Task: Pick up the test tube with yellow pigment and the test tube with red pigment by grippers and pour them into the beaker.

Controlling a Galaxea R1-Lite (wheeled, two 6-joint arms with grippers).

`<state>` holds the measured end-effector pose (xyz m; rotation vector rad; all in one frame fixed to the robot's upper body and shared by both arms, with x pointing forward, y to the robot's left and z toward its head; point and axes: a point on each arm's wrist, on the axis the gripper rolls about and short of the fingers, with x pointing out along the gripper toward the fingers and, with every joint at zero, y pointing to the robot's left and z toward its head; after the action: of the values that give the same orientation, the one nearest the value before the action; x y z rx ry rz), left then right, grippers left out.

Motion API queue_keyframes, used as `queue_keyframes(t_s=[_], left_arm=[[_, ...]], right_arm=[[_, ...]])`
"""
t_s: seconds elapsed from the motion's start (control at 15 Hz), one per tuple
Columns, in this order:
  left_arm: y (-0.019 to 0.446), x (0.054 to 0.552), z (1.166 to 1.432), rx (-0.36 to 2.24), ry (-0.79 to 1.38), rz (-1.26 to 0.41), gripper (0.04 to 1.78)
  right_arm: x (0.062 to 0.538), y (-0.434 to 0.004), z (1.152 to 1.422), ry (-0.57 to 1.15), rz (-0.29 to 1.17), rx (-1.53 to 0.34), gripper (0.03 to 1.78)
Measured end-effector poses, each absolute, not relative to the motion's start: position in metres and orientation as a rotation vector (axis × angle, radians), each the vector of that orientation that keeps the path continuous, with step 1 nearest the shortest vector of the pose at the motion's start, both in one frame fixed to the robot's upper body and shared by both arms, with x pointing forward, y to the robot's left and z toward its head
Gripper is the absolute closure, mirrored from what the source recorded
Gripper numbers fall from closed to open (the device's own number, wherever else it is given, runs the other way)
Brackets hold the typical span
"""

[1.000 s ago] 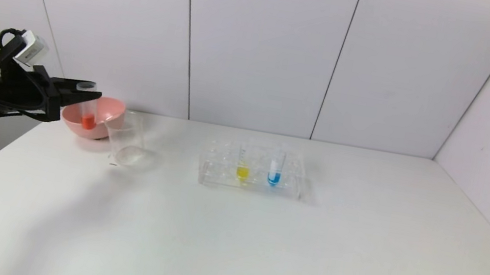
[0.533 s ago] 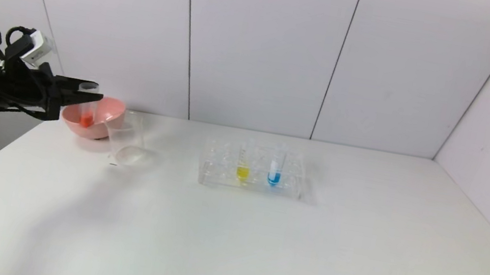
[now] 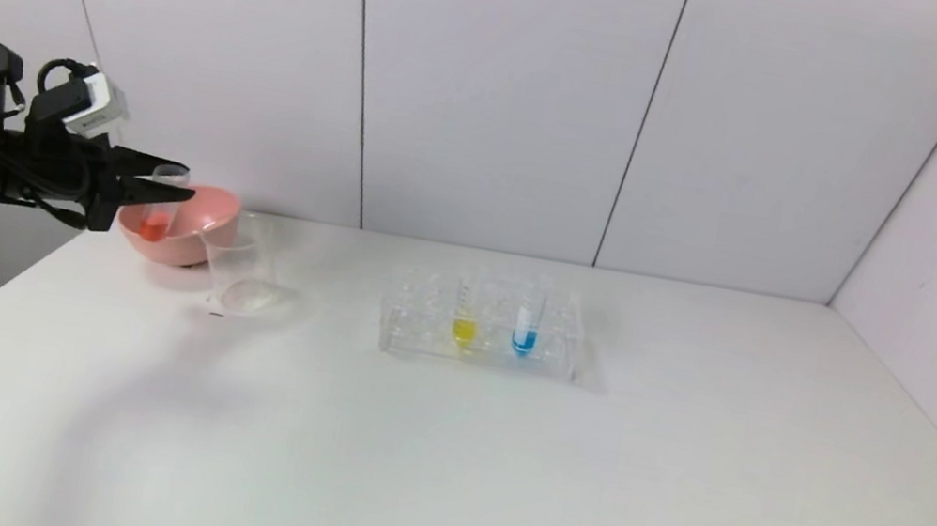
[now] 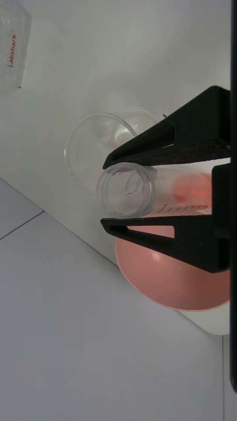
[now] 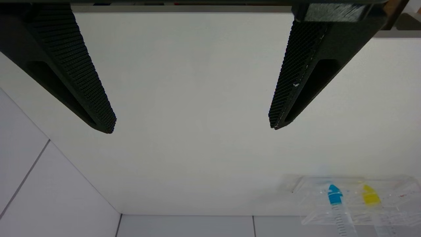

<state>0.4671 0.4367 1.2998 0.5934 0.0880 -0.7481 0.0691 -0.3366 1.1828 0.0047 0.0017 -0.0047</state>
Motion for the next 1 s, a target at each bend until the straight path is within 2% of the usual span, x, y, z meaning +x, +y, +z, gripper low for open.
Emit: queue_keyframes(t_s=[1.0], left_arm=[[0.434, 0.480, 1.318, 0.870, 0.235, -0.761, 1.37]], right_arm=[[0.069, -0.337, 1.183, 0.002, -0.005, 0.005, 0.11]])
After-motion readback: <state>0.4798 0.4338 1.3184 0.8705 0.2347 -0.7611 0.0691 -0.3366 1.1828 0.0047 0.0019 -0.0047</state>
